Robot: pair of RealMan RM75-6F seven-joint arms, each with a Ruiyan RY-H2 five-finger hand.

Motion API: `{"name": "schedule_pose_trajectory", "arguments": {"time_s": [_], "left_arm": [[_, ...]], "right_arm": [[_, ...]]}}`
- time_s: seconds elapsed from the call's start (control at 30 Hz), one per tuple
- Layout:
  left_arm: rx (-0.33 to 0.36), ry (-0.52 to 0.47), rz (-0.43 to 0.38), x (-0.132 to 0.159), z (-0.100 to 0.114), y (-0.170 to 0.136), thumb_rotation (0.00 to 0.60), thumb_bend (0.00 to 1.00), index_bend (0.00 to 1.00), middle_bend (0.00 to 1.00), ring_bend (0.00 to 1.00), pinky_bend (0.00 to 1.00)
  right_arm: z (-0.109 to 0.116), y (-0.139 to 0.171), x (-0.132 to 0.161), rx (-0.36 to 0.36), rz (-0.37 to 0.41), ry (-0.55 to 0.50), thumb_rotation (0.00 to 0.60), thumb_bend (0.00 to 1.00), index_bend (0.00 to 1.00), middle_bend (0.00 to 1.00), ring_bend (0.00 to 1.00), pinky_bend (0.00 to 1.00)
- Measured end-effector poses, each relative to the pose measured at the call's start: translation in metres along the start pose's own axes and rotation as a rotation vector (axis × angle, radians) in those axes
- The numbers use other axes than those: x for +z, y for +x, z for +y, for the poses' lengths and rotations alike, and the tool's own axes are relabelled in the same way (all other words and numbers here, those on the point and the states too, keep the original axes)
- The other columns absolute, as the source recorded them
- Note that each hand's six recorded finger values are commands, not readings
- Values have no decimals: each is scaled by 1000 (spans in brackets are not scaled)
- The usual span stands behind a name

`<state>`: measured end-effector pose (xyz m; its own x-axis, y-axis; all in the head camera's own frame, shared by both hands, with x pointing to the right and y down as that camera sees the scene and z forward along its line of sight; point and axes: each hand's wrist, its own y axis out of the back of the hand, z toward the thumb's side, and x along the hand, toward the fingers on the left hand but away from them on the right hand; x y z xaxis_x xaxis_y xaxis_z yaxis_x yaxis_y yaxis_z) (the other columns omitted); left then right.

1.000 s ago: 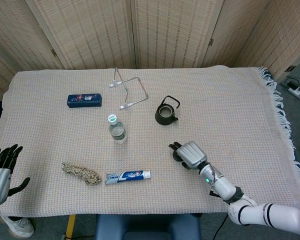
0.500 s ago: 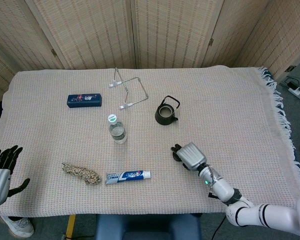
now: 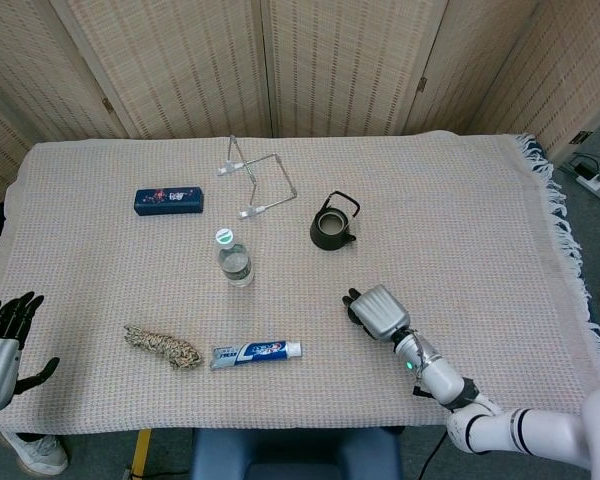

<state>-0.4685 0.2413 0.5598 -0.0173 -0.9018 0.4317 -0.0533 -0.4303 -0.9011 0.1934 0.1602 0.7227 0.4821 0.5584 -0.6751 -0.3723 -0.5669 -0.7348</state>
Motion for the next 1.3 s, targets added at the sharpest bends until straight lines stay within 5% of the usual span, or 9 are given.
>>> {"name": "schedule_pose_trajectory", "arguments": {"time_s": [0.4, 0.83, 1.3], "left_arm": [[-1, -8, -3, 0, -2, 1, 600, 211, 47, 15, 43, 0], [-1, -2, -12, 4, 0, 1, 600, 212, 46, 15, 43, 0], [-9, 12, 6, 2, 1, 1, 600, 212, 47, 15, 43, 0]], "right_arm": [[13, -4, -7, -40, -32, -27, 600, 345, 389, 388, 887, 958], [110, -48, -37, -185, -87, -82, 600, 344, 411, 388, 886, 958], [118, -107, -50, -132, -167, -17, 600, 344, 413, 374, 882, 958]]}}
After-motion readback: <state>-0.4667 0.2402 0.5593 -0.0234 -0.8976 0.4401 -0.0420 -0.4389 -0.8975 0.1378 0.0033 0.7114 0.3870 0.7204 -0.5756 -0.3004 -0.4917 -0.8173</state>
